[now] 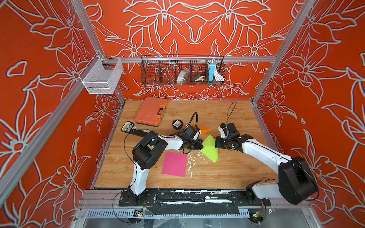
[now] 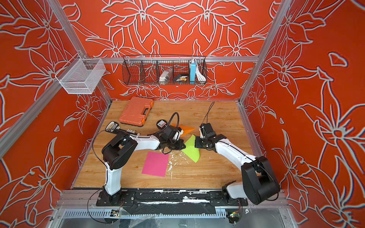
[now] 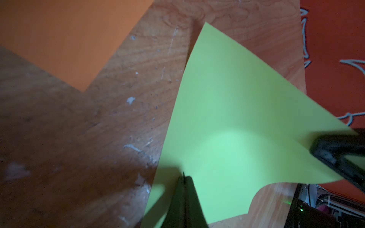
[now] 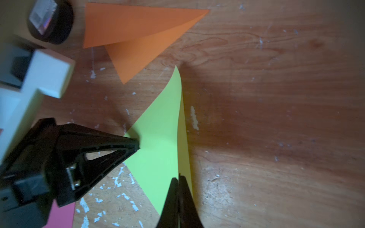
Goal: Fold the square paper diagonally
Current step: Fold the paper at the center of the board.
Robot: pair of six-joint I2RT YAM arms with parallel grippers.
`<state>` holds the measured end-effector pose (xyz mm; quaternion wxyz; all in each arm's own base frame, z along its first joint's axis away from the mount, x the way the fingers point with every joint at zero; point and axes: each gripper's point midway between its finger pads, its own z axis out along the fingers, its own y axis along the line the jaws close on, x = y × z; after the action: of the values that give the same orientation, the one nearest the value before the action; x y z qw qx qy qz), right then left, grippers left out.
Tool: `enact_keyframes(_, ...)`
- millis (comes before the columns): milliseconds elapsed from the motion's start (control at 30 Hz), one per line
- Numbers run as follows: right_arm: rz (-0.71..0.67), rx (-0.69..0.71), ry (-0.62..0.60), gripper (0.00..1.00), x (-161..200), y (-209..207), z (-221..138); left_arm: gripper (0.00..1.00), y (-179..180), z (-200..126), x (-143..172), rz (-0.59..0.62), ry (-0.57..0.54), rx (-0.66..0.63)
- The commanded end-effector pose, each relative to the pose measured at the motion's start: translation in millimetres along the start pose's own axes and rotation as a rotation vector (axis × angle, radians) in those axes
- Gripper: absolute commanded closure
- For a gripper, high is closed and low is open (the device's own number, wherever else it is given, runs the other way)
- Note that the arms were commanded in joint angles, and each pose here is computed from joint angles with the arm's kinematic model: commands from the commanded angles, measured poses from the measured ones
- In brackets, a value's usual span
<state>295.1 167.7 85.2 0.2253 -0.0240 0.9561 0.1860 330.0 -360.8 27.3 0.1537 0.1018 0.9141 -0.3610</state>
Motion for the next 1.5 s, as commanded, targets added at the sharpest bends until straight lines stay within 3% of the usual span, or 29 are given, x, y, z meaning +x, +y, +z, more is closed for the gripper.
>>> enact_keyframes(0, -0.018, -0.117, 0.025, 1.0, 6, 20, 9, 1.0, 5, 8, 9, -0.011, 0.04, -0.018)
enact_keyframes(300, -0.035, -0.233, 0.076, 0.99, 17, 40, 29, 1.0, 8, 9, 9, -0.011, 0.041, -0.029)
enact_keyframes(1467, -0.018, -0.197, 0.091, 0.96, 14, 40, 63, 1.0, 8, 7, 8, -0.008, 0.039, -0.041)
